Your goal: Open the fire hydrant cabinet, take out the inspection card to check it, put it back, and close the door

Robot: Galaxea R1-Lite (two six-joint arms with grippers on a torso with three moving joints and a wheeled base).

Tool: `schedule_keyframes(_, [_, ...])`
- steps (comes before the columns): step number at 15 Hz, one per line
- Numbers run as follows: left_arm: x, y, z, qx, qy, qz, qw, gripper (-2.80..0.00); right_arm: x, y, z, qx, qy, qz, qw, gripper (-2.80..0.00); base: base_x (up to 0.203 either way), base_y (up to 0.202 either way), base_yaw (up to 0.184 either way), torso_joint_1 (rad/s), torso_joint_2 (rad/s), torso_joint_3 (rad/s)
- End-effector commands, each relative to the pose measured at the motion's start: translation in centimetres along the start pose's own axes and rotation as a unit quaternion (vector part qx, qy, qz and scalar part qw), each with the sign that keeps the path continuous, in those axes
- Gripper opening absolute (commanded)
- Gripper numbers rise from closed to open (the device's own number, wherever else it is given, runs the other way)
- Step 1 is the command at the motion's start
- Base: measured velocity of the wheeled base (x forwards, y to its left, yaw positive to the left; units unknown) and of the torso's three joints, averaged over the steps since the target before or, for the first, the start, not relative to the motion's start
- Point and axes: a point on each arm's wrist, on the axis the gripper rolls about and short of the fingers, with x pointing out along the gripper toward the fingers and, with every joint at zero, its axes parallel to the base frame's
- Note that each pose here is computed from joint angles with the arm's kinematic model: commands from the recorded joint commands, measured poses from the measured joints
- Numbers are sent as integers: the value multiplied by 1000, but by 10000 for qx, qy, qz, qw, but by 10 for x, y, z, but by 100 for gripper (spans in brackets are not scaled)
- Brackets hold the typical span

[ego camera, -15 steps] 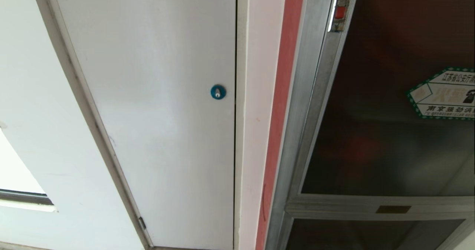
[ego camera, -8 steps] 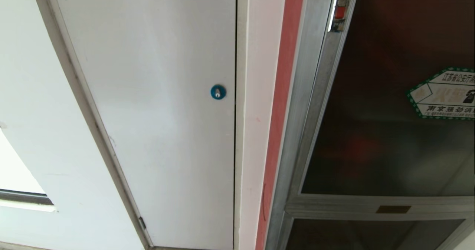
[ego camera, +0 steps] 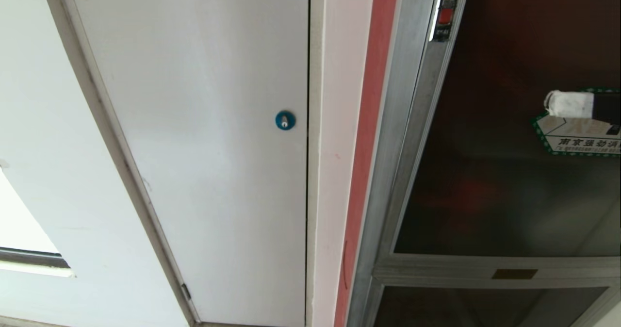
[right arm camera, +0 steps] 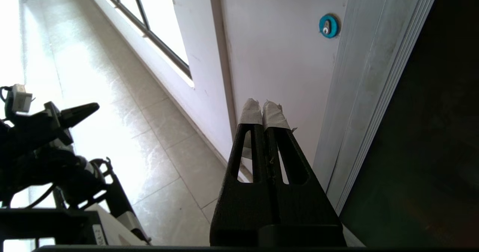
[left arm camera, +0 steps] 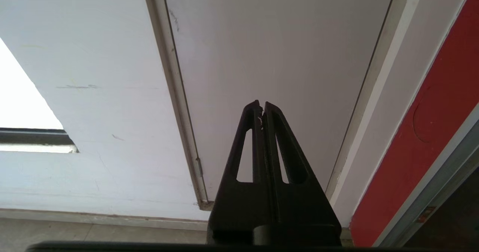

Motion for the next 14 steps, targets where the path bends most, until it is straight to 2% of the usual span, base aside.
schedule_keyframes(1, [1, 0, -3, -2, 60, 0, 10000, -280, 34, -4, 11, 20, 61, -80, 9999, -280, 0, 0, 0, 0, 0, 0])
schedule_keyframes(5, [1, 0, -3, -2, 60, 0, 10000, -280, 57, -9, 37, -113, -231, -305, 9992, -280, 0, 0, 0, 0, 0, 0])
schedule_keyframes(8, [1, 0, -3, -2, 60, 0, 10000, -280, 71, -16, 50, -170, -396, -644, 9970, -280, 0, 0, 0, 0, 0, 0])
schedule_keyframes(14, [1, 0, -3, -2, 60, 0, 10000, -280, 89, -27, 64, -215, -596, -1235, 9903, -280, 0, 0, 0, 0, 0, 0])
